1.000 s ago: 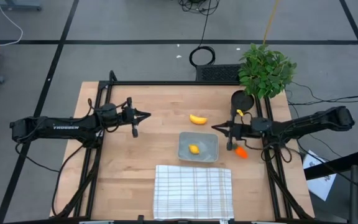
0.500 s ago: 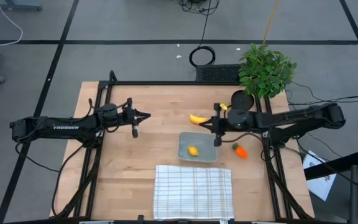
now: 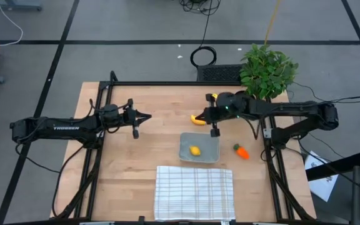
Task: Pick and placing Produce into tupperware
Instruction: Put the yellow banana into the gray bin
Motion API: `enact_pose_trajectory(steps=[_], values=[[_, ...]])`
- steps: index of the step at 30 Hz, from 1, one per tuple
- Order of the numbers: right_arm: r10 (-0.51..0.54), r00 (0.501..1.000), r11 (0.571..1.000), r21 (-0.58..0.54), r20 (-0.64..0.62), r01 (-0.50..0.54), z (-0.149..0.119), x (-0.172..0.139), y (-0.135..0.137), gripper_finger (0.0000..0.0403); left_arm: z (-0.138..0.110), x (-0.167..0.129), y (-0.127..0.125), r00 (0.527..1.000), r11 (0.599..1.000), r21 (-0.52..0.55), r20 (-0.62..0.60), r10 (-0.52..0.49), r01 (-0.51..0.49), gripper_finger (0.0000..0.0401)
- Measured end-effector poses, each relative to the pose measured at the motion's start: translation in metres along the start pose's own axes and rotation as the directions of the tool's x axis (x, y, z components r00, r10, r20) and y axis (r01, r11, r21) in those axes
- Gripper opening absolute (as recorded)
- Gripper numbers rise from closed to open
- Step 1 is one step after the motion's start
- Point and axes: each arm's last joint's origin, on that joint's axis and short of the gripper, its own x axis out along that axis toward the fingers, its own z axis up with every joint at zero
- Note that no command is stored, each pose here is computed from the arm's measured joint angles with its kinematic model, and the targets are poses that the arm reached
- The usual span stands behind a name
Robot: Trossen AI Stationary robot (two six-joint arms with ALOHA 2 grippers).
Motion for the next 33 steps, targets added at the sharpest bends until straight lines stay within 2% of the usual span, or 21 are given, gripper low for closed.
enact_pose_trajectory(steps=[7,12,20,27,33], values=[[0.09,0.995,0.995,0.042,-0.044,-0.088,0.006,0.015,-0.026,0.0,0.0,0.0,0.0,1.0,1.0,0.005,0.001,0.0,0.0,0.0026],[0.079,0.992,0.993,0.097,-0.098,-0.069,0.002,0.027,-0.046,0.0,0.0,0.0,0.0,1.0,1.0,0.023,-0.003,0.014,-0.014,0.0026],[0.067,0.973,0.976,0.215,-0.223,-0.018,-0.025,0.032,-0.073,0.0,-0.002,0.0,0.001,0.999,0.999,0.03,-0.023,0.031,-0.03,0.0026],[0.091,0.953,0.97,0.241,-0.29,-0.019,-0.037,0.026,-0.078,0.0,-0.004,0.0,0.001,0.998,0.999,0.033,-0.047,0.043,-0.042,0.0026],[0.162,0.924,0.959,0.278,-0.346,-0.064,-0.052,0.043,-0.075,0.0,-0.004,0.0,0.001,0.997,0.998,0.044,-0.056,0.05,-0.048,0.0026]])
